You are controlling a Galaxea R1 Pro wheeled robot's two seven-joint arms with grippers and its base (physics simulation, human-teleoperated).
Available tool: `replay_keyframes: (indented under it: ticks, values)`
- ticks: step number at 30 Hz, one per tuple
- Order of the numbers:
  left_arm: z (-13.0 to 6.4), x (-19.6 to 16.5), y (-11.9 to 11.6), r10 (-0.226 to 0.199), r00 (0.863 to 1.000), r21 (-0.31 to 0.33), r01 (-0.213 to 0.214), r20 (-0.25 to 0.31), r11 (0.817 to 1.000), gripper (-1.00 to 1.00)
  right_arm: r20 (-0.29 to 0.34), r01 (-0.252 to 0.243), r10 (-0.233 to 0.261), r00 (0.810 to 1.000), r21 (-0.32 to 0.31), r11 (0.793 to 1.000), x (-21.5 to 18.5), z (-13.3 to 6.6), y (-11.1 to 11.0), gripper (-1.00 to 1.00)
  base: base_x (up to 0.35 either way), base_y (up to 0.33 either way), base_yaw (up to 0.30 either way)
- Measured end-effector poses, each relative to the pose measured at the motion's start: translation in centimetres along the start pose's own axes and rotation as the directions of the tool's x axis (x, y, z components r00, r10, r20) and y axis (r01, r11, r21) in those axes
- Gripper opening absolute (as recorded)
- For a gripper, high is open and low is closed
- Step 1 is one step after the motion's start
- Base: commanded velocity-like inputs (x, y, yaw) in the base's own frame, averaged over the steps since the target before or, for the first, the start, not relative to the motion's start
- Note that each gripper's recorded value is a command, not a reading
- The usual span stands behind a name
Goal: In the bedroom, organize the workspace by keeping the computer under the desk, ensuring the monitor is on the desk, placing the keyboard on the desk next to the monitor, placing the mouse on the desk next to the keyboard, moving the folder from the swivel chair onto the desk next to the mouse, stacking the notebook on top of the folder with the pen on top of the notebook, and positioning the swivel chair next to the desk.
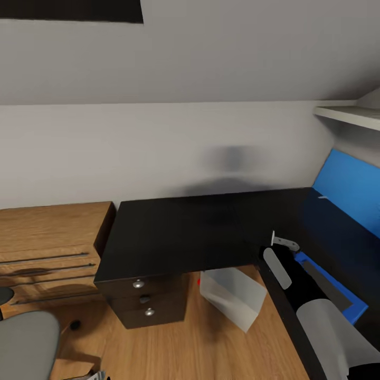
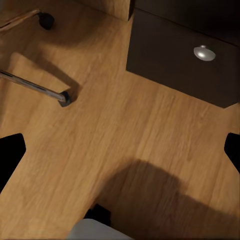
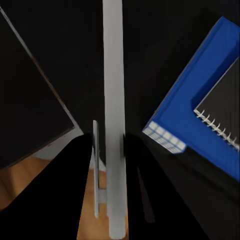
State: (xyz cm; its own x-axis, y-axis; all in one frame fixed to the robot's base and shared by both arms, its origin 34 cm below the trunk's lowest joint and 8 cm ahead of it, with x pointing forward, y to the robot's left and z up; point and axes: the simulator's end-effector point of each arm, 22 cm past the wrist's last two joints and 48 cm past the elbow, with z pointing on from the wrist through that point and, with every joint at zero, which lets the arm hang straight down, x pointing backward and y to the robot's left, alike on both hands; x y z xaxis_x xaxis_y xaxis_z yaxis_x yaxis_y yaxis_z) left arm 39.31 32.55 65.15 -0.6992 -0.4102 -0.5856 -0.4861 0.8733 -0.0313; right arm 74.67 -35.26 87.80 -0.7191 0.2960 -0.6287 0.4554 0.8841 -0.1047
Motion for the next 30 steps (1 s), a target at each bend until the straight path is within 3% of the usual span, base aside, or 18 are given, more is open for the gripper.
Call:
replay_keyframes:
  ticks: [25,30]
  values:
    - [0.0,0.1,0.0,0.001,1.0,-0.001,-0.001,-0.002,1.0,1.0,0.0,-0.007,0.007,1.0,0.011,1.0,-0.2,0.3,-1.0,-1.0,0.0,0.0,-0.255]
    - [0.0,0.1,0.1,0.001,1.0,-0.001,-0.001,-0.003,1.0,1.0,-0.001,-0.003,0.003,1.0,-0.046,0.999,-0.1,0.4,0.0,-1.0,0.0,0.0,-0.228]
